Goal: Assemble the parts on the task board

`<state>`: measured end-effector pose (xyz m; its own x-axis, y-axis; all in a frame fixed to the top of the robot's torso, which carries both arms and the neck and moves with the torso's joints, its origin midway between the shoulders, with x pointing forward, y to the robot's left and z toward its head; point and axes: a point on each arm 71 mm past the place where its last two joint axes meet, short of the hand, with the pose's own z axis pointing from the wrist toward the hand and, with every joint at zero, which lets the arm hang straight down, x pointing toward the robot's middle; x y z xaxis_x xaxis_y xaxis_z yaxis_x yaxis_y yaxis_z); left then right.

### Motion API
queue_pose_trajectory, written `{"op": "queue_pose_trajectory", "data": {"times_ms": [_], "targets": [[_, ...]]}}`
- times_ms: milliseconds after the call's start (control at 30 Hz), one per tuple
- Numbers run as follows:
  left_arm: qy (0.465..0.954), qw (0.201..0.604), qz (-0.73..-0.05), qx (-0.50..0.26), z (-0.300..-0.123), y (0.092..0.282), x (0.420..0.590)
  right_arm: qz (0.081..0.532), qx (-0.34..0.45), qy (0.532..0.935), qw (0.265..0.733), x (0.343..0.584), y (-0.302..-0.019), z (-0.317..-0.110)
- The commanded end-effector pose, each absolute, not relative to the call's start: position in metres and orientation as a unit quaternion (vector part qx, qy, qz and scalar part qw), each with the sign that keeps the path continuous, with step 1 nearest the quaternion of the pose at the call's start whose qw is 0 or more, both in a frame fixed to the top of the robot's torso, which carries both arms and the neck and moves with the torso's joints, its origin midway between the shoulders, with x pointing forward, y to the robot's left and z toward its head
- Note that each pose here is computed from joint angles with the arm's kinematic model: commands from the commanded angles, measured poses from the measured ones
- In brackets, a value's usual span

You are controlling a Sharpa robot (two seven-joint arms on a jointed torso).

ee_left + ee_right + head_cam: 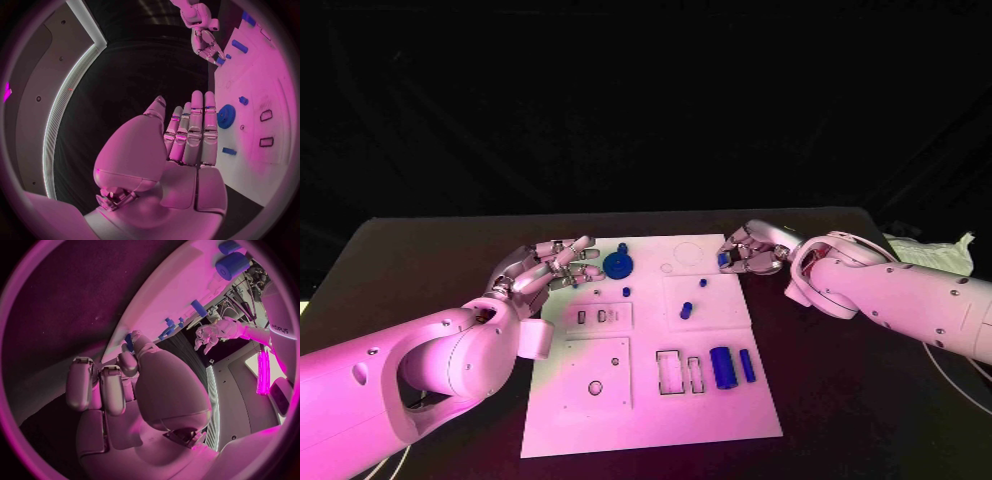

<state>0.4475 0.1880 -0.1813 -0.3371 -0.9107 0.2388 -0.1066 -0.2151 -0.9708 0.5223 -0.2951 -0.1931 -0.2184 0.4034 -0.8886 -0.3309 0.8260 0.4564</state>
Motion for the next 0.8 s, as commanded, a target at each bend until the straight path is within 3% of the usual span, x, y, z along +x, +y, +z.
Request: {"op": "queue_pose_trajectory", "data": {"times_ms": [33,467,800], "targets": [[0.535,0.320,-0.624,-0.471,-0.180,0.187,0.447,0.305,0.033,0.708,0.637,0.521,-0.292,-0.190],[0.535,0.320,-0.624,-0.472,-0.180,0.187,0.447,0.323,0.067,0.665,0.669,0.516,-0.279,-0.171],[0.534,0.323,-0.622,-0.473,-0.181,0.189,0.448,0.345,0.030,0.659,0.668,0.500,-0.217,-0.156]]}}
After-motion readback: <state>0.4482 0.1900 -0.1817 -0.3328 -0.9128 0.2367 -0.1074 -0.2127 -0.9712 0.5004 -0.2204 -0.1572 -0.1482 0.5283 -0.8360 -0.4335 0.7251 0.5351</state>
